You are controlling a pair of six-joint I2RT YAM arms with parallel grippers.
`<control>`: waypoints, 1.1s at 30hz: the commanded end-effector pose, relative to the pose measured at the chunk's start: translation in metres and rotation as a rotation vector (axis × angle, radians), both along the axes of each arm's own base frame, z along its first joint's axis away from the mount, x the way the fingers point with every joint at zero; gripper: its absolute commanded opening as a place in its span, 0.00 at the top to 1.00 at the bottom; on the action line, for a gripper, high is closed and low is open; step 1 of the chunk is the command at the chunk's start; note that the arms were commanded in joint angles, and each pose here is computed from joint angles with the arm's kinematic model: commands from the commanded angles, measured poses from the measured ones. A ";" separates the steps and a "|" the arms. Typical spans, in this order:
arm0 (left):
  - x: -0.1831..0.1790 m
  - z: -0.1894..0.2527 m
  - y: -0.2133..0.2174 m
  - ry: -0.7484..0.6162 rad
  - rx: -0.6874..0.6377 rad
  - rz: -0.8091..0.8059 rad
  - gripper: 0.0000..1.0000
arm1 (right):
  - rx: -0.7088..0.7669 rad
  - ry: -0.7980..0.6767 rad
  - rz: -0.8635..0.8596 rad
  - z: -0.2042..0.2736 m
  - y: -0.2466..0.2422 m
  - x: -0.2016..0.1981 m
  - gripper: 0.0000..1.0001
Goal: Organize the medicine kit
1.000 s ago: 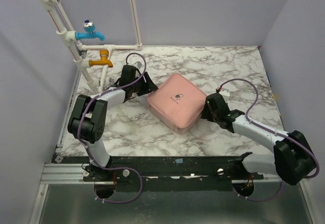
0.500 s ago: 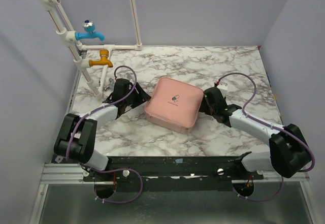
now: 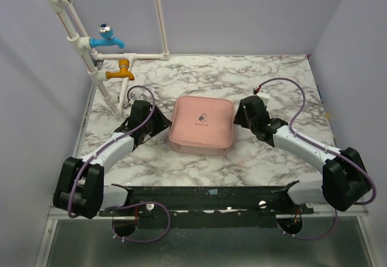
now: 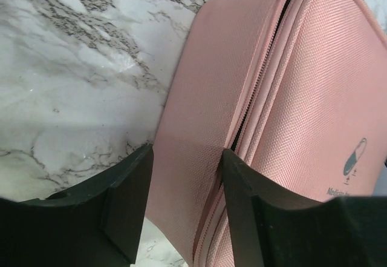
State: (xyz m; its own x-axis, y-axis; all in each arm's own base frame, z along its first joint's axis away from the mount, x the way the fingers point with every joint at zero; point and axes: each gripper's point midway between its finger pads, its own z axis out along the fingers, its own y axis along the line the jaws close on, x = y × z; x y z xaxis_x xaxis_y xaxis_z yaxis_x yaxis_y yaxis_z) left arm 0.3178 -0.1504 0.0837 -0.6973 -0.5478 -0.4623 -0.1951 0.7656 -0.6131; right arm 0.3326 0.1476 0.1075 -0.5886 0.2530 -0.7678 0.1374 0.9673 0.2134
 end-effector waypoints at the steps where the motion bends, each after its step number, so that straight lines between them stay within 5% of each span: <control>1: -0.027 -0.024 0.039 0.107 0.155 0.120 0.52 | -0.019 -0.051 -0.014 0.021 -0.001 0.008 0.39; 14: -0.047 0.027 0.055 -0.073 0.126 0.172 0.52 | 0.053 -0.037 0.124 0.043 0.004 -0.032 0.38; 33: -0.089 0.076 -0.007 -0.204 -0.054 -0.251 0.49 | 0.277 0.160 0.631 0.019 0.072 -0.118 0.38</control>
